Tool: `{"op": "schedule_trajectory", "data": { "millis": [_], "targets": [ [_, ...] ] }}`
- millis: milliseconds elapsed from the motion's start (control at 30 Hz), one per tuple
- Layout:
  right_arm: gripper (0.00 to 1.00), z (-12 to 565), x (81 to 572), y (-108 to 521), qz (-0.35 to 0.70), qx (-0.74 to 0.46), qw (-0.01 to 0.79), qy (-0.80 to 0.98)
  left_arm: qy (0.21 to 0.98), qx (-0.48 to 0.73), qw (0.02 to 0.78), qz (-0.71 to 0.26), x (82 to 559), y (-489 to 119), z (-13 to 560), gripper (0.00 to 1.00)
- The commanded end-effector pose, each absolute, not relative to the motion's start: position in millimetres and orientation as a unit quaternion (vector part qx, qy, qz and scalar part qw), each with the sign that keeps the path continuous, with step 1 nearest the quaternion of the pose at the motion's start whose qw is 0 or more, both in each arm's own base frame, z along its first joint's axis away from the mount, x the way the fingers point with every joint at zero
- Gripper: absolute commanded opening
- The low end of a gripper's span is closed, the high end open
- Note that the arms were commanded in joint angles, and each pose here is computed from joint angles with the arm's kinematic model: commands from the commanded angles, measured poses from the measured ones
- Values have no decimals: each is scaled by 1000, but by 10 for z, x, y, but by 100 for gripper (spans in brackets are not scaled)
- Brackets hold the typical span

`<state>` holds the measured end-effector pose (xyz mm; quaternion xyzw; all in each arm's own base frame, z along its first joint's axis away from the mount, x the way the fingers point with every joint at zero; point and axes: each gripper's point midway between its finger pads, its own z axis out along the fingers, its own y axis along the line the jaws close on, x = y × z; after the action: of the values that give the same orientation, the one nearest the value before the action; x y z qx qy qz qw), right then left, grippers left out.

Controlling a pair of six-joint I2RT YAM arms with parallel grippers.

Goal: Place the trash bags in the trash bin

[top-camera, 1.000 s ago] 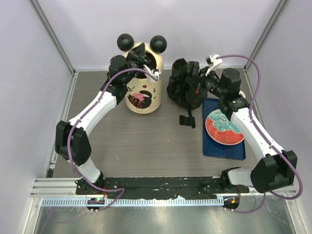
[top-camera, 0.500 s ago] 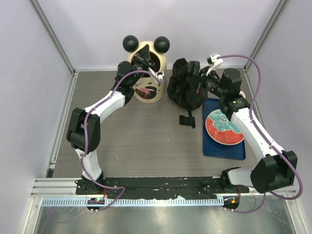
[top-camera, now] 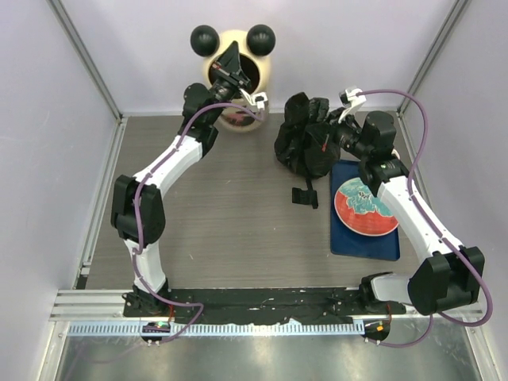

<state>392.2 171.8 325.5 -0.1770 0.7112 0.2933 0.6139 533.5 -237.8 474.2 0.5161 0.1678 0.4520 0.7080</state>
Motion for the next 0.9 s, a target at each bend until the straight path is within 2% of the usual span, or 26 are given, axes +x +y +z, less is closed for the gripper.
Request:
{"op": "schedule_trajectory", "data": {
  "millis": [0,33,67,100,133,167,200,300,367,433,467,533,567,600,633,667,700,733,767,800,867],
  "targets": [
    [1,3522,3878,1649,289,-174,647,684,102,393,758,511,4705,-2231,5830,0],
    [1,3513,3879,1649,291,-174,645,685,128,410,768,474,4657,-2283,5725,0],
    [1,3502,3900,1655,291,-174,644,686,155,491,730,450,4836,-2379,5344,0],
    [1,3503,3910,1662,293,-177,643,685,141,504,714,465,4861,-2331,5303,0],
    [1,3509,3913,1671,293,-178,643,685,120,478,721,487,4934,-2336,5389,0],
    [1,3525,3930,1648,290,-175,645,685,104,399,743,526,4780,-2202,5784,0],
    [1,3535,3926,1652,291,-174,646,684,110,380,749,532,4763,-2185,5909,0],
    [1,3536,3921,1656,293,-179,645,683,114,432,741,502,4706,-2237,5802,0],
    [1,3520,3931,1653,292,-177,644,685,121,408,760,492,4569,-2257,5900,0],
    [1,3522,3940,1653,293,-178,644,683,111,434,744,496,4569,-2334,5753,0],
    [1,3535,3942,1660,294,-180,645,682,90,414,748,511,4523,-2313,5853,0],
    [1,3542,3945,1648,292,-178,645,683,123,353,769,518,4420,-2139,6265,0],
    [1,3531,3948,1642,292,-177,645,684,149,366,779,487,4435,-2133,6228,0],
    [1,3525,3944,1654,294,-179,644,684,173,397,775,461,4562,-2182,5919,0],
    [1,3490,3957,1659,296,-176,640,686,211,455,747,437,4745,-2274,5509,0],
    [1,3499,3969,1666,298,-175,642,685,192,499,698,476,4847,-2321,5227,0],
    [1,3480,3989,1671,298,-176,640,686,116,434,739,503,4710,-2228,5463,0],
    [1,3510,3995,1671,298,-175,642,685,112,390,753,517,4722,-2165,5708,0],
    [1,3523,4001,1669,297,-175,643,684,150,373,749,526,5002,-2175,5711,0],
    [1,3538,4005,1668,298,-176,644,683,143,308,773,535,4727,-1975,6439,0],
    [1,3570,4009,1663,295,-178,645,682,151,312,795,498,4526,-1991,6596,0]
  ]
}}
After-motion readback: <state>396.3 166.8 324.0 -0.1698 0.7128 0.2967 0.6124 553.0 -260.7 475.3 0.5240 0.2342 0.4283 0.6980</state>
